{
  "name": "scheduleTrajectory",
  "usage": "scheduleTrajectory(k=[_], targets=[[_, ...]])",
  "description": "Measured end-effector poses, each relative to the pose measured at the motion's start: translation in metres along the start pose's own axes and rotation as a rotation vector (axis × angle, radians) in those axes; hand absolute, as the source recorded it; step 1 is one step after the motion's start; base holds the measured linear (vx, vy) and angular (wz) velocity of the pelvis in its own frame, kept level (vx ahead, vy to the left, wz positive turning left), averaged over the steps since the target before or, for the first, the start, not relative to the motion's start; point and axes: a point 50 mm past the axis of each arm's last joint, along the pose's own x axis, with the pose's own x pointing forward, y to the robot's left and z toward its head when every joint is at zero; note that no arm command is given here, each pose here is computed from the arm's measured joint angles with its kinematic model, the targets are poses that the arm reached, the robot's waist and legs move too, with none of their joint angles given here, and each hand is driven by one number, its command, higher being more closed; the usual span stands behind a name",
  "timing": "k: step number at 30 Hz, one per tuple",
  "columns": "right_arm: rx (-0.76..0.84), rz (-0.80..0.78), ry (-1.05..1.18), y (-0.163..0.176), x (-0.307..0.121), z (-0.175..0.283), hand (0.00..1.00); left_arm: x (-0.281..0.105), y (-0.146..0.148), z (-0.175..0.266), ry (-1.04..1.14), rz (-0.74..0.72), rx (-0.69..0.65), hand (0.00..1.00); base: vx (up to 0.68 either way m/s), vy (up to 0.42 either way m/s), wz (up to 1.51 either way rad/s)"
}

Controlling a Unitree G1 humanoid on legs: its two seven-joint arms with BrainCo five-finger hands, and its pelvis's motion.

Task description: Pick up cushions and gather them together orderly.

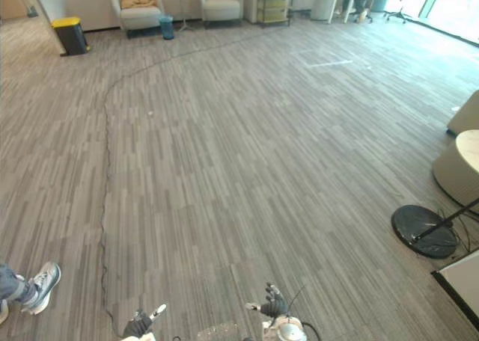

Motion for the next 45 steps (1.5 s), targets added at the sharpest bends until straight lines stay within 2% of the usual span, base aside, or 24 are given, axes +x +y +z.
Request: scheduleTrajectory(k=[10,18,27,45], targets=[[0.155,-0.109,0.050,-0.023,-0.003,-0.013,0.00,0.002,-0.002,0.002,-0.001,-0.003,0.009,0.00,0.07,-0.007,0.15],[0.273,-0.144,0.070,-0.028,-0.003,-0.018,0.00,0.005,-0.003,0.006,-0.001,-0.024,0.085,0.00,0.04,-0.010,0.08],[0.396,-0.197,0.087,-0.035,-0.006,-0.024,0.00,0.006,-0.005,0.007,0.007,-0.043,0.112,0.00,-0.02,-0.010,0.00],[0.421,-0.223,0.095,-0.041,-0.006,-0.026,0.00,0.009,-0.009,0.013,-0.005,-0.081,0.202,0.00,0.00,-0.007,0.00]])
